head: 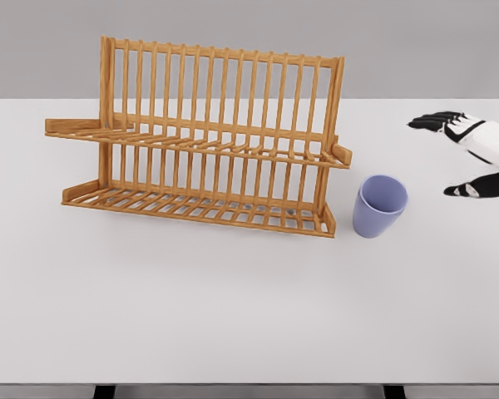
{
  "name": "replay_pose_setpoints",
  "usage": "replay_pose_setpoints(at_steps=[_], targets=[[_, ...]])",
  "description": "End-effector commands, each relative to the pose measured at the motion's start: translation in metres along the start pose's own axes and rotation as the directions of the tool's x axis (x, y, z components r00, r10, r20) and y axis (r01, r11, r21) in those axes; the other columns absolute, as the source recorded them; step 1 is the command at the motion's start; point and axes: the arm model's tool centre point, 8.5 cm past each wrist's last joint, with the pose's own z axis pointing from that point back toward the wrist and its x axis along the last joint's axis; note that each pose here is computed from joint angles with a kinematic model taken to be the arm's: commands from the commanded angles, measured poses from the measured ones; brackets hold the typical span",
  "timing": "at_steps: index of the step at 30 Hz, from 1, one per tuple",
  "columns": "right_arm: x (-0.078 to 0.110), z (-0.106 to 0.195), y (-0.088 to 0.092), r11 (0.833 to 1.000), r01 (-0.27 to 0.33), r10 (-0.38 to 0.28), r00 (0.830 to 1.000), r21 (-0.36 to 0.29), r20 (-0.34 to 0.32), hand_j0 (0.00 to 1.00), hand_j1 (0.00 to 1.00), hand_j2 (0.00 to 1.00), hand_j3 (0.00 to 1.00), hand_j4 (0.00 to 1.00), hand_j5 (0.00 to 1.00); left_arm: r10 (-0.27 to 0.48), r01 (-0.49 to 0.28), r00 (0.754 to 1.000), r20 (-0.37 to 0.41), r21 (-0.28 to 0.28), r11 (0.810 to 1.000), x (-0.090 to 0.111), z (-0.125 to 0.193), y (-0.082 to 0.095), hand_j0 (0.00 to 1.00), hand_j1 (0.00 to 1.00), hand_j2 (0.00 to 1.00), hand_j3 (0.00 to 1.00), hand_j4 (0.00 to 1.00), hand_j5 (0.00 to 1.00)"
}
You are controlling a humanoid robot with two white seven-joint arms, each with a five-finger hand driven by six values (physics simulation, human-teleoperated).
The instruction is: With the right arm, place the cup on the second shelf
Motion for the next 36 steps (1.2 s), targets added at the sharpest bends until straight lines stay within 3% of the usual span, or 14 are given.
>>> replay_pose_setpoints(at_steps=[1,3,9,13,15,19,23,26,27,28,29,31,33,36], targets=[[-0.006,0.012,-0.009,0.993,0.107,-0.106,0.994,-0.043,0.026,1.00,1.00,1.00,1.00,1.00,1.00,0.000,0.000,1.000,0.000,-0.001,1.000,0.000,0.000,0.000,1.00,1.00,1.00,1.00,1.00,1.00],[-0.016,0.022,0.006,0.980,0.192,-0.191,0.981,-0.055,0.013,1.00,1.00,1.00,1.00,1.00,1.00,0.000,0.000,1.000,0.000,-0.001,1.000,0.000,0.000,0.000,1.00,1.00,1.00,1.00,1.00,1.00],[-0.022,0.029,0.026,0.969,0.243,-0.243,0.970,-0.045,-0.014,1.00,1.00,1.00,1.00,1.00,1.00,0.000,0.000,1.000,0.000,-0.001,1.000,0.000,0.000,0.000,1.00,1.00,1.00,1.00,1.00,1.00],[-0.033,0.042,0.042,0.926,0.365,-0.368,0.930,-0.099,-0.015,1.00,1.00,1.00,1.00,1.00,1.00,0.000,0.000,1.000,-0.001,0.000,1.000,0.000,0.000,0.000,1.00,1.00,1.00,1.00,1.00,1.00],[-0.033,0.040,0.039,0.917,0.380,-0.382,0.924,-0.123,0.008,1.00,1.00,1.00,1.00,1.00,1.00,0.000,0.000,1.000,0.000,-0.001,1.000,0.000,0.000,0.000,1.00,1.00,1.00,1.00,1.00,1.00],[-0.030,0.036,0.038,0.879,0.442,-0.437,0.897,-0.177,0.070,1.00,1.00,1.00,1.00,1.00,1.00,0.000,0.000,1.000,0.000,-0.001,1.000,0.000,0.000,0.000,1.00,1.00,1.00,1.00,1.00,1.00],[-0.027,0.028,0.049,0.853,0.482,-0.471,0.876,-0.200,0.103,1.00,1.00,1.00,1.00,1.00,1.00,0.000,0.000,1.000,0.000,-0.001,1.000,0.000,0.000,0.000,1.00,1.00,1.00,1.00,1.00,1.00],[-0.029,0.019,0.061,0.810,0.547,-0.543,0.836,-0.212,0.083,1.00,1.00,1.00,1.00,1.00,1.00,0.000,0.000,1.000,0.000,-0.001,1.000,0.000,0.000,0.000,1.00,1.00,1.00,1.00,1.00,1.00],[-0.030,0.017,0.064,0.786,0.575,-0.572,0.816,-0.226,0.088,1.00,1.00,1.00,1.00,1.00,1.00,0.000,0.000,1.000,0.000,-0.001,1.000,0.000,0.000,0.000,1.00,1.00,1.00,1.00,1.00,1.00],[-0.031,0.019,0.060,0.723,0.639,-0.627,0.767,-0.263,0.137,1.00,1.00,1.00,1.00,1.00,1.00,0.000,0.000,1.000,0.000,-0.001,1.000,0.000,0.000,0.000,1.00,1.00,1.00,1.00,1.00,1.00],[-0.033,0.020,0.058,0.692,0.666,-0.653,0.742,-0.279,0.152,1.00,1.00,1.00,1.00,1.00,1.00,0.000,0.000,1.000,0.000,-0.001,1.000,0.000,0.000,0.000,1.00,1.00,1.00,1.00,1.00,1.00],[-0.035,0.022,0.059,0.687,0.673,-0.665,0.734,-0.274,0.134,1.00,1.00,1.00,1.00,1.00,1.00,0.000,0.000,1.000,0.000,-0.001,1.000,0.000,0.000,0.000,1.00,1.00,1.00,1.00,1.00,1.00],[-0.040,0.019,0.065,0.648,0.712,-0.720,0.688,-0.270,0.086,1.00,1.00,1.00,1.00,1.00,1.00,0.000,0.000,1.000,0.000,-0.001,1.000,0.000,0.000,0.000,1.00,1.00,1.00,1.00,1.00,1.00],[-0.041,0.019,0.069,0.641,0.721,-0.733,0.677,-0.263,0.069,1.00,1.00,1.00,1.00,1.00,1.00,0.000,0.000,1.000,0.000,-0.001,1.000,0.000,0.000,0.000,1.00,1.00,1.00,1.00,1.00,1.00]])
